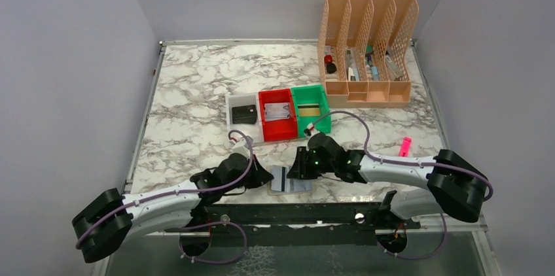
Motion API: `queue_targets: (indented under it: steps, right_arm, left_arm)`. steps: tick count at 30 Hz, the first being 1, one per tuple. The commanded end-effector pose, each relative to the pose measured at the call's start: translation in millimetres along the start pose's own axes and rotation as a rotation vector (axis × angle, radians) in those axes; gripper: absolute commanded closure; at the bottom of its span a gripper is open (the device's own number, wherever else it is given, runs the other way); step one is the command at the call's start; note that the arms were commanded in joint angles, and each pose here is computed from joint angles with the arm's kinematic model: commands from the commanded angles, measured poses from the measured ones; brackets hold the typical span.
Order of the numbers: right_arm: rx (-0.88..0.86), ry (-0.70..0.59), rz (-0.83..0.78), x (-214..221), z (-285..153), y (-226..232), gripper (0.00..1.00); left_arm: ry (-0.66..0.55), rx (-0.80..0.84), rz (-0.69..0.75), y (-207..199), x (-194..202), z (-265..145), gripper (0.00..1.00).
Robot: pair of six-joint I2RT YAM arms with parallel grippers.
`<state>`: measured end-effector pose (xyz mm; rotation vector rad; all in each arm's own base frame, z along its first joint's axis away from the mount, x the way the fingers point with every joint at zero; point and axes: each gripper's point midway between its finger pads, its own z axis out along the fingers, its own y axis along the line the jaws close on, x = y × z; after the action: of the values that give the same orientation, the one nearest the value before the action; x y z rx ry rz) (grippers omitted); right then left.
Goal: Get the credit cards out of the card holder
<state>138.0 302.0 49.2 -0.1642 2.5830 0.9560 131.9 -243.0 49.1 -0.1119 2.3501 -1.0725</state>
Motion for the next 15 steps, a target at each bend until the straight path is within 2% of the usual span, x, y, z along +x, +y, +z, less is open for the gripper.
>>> queue_targets:
  steps: [1,7,15]
  right_arm:
    - [-0.194,0.058,-0.071,1.4,0.6,42.4,0.65]
    - [-0.140,0.126,-0.009,16.7,20.2,25.9,0.58]
    - [-0.109,0.137,0.040,25.2,27.5,13.1,0.54]
  left_arm:
    - [-0.010,0.020,0.023,-10.8,-6.1,3.9,1.00]
    - [-0.001,0.030,0.025,-14.4,-5.6,5.8,1.00]
    - [-0.005,0.068,0.019,-20.2,-5.5,5.1,1.00]
